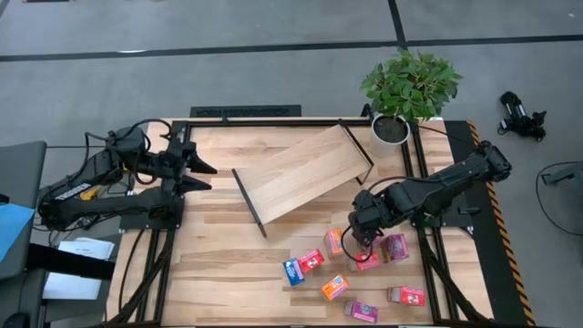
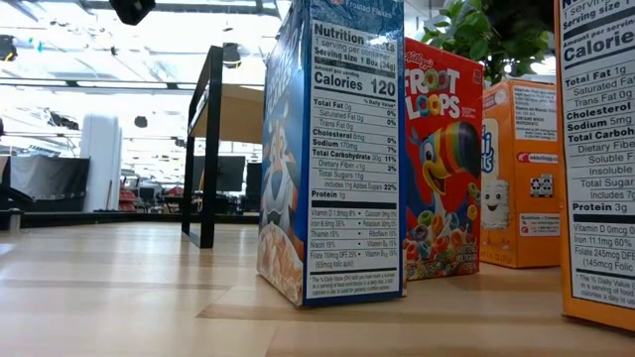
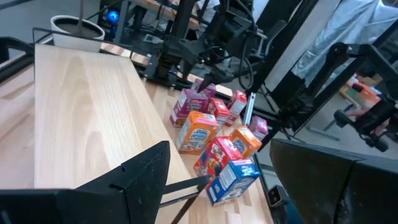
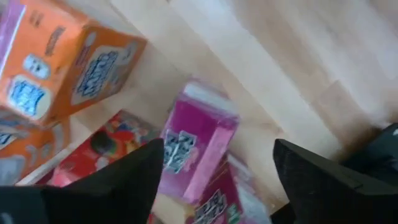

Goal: Stack cereal on shelf
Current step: Put the top left purple cereal box on the shelf

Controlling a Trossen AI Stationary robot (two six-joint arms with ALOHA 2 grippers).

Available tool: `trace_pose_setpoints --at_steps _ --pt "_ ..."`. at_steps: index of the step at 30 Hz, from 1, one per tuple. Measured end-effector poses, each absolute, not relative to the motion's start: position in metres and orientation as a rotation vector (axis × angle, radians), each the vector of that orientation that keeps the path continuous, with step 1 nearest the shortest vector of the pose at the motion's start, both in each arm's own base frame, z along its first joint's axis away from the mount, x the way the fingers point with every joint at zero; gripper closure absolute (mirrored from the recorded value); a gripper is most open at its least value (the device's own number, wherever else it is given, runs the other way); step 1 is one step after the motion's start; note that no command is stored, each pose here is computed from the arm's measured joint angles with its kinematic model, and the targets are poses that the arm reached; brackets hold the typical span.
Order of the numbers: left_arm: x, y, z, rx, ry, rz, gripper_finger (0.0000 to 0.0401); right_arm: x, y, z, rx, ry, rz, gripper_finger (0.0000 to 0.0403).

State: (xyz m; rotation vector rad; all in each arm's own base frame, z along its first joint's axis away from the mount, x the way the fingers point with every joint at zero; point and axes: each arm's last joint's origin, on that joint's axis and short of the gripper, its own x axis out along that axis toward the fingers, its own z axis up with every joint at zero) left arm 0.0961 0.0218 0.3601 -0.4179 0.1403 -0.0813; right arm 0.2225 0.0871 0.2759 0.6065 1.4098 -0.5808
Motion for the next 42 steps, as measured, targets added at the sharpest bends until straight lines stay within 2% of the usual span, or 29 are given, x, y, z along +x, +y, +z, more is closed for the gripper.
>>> trace_pose_setpoints --at_steps 5,7,13,22,30,36,42 --pt "0.096 0.022 0.36 -0.411 0.14 -0.081 0.0133 0.224 0.089 0.276 0.634 1.407 -0.567 0.0015" --pt "0.096 0.022 0.36 -0.411 0.141 -0.081 0.0133 0.224 0.088 0.276 0.645 1.397 -0.585 0.0007" --pt "0.096 0.022 0.36 -0.413 0.144 -0.08 0.0133 0.225 0.089 0.276 0.63 1.34 -0.629 0.0019" --pt "0.096 0.022 0.36 -0.414 0.144 -0.08 0.0133 0.217 0.102 0.276 0.629 1.287 -0.694 0.0011" --pt "0.096 0.022 0.36 -0.412 0.141 -0.057 0.0133 0.21 0.115 0.254 0.652 1.281 -0.714 0.0017" --pt "0.096 0.023 0.36 -0.412 0.139 -0.047 0.0133 0.211 0.115 0.254 0.653 1.273 -0.705 0.0019" --pt "0.096 0.023 0.36 -0.412 0.138 -0.041 0.0133 0.214 0.115 0.249 0.616 1.295 -0.697 0.0046"
